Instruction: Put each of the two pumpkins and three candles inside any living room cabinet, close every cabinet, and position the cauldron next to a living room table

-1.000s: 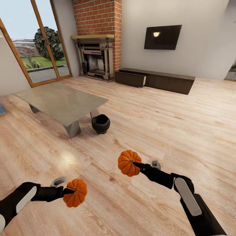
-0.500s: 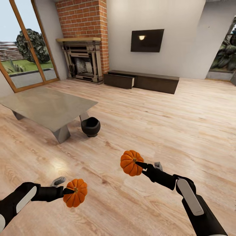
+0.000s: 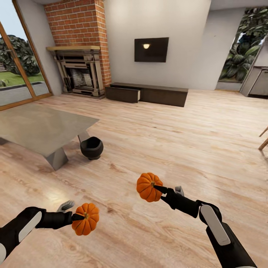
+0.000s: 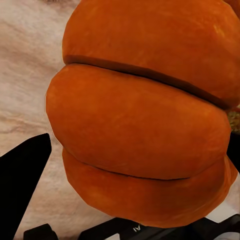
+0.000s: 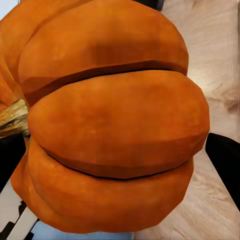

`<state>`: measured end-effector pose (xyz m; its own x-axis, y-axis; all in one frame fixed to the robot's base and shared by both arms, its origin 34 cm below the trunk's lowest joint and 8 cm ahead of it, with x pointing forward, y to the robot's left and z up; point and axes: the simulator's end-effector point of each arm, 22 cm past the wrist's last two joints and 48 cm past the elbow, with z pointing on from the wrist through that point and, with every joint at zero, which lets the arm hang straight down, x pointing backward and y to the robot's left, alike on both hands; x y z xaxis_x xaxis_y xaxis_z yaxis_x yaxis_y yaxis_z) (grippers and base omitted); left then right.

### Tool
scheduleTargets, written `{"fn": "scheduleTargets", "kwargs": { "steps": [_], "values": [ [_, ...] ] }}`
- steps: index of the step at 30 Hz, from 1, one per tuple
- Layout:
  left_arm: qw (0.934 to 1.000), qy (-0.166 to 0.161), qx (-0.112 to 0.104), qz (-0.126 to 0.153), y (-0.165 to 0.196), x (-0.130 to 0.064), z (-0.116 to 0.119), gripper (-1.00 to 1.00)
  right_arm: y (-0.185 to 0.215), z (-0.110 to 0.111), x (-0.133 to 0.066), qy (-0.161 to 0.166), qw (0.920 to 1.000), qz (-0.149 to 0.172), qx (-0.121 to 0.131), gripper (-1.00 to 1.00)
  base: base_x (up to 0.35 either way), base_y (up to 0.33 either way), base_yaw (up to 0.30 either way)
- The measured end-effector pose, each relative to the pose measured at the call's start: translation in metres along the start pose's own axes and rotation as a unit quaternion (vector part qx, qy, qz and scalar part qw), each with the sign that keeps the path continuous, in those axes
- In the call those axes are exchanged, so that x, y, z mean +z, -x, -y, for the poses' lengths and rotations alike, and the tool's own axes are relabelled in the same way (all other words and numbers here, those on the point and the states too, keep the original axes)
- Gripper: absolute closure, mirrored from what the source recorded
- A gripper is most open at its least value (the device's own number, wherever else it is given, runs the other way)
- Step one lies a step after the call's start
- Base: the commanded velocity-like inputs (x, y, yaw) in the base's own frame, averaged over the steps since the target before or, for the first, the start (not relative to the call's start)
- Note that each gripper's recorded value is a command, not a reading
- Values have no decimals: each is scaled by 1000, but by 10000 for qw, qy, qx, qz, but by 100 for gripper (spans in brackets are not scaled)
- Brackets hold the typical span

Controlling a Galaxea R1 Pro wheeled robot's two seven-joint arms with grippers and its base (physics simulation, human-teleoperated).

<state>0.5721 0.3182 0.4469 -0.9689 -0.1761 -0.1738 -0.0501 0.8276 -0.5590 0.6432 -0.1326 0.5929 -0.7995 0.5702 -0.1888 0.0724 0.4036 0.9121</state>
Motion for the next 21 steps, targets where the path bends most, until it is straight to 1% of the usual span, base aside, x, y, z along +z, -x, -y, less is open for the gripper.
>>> {"fn": "scheduleTargets", "kwargs": {
  "steps": [3, 9, 12, 21],
  "values": [
    [10000, 3, 8, 10, 1, -1, 0, 100, 1, -2, -1, 8, 10000, 10, -26, 100, 0, 0, -149],
    [10000, 3, 12, 16, 1, -2, 0, 100, 3, -4, -1, 32, 10000, 56, -50, 100, 0, 0, -23],
    [10000, -1, 7, 17, 3, -7, 4, 100, 5, -12, -2, 87, 9999, 57, -34, 100, 0, 0, 0],
    [10000, -4, 7, 17, 10, -21, 15, 100, 10, -28, -6, 91, 9999, 44, -11, 100, 0, 0, -2]
  ]
}}
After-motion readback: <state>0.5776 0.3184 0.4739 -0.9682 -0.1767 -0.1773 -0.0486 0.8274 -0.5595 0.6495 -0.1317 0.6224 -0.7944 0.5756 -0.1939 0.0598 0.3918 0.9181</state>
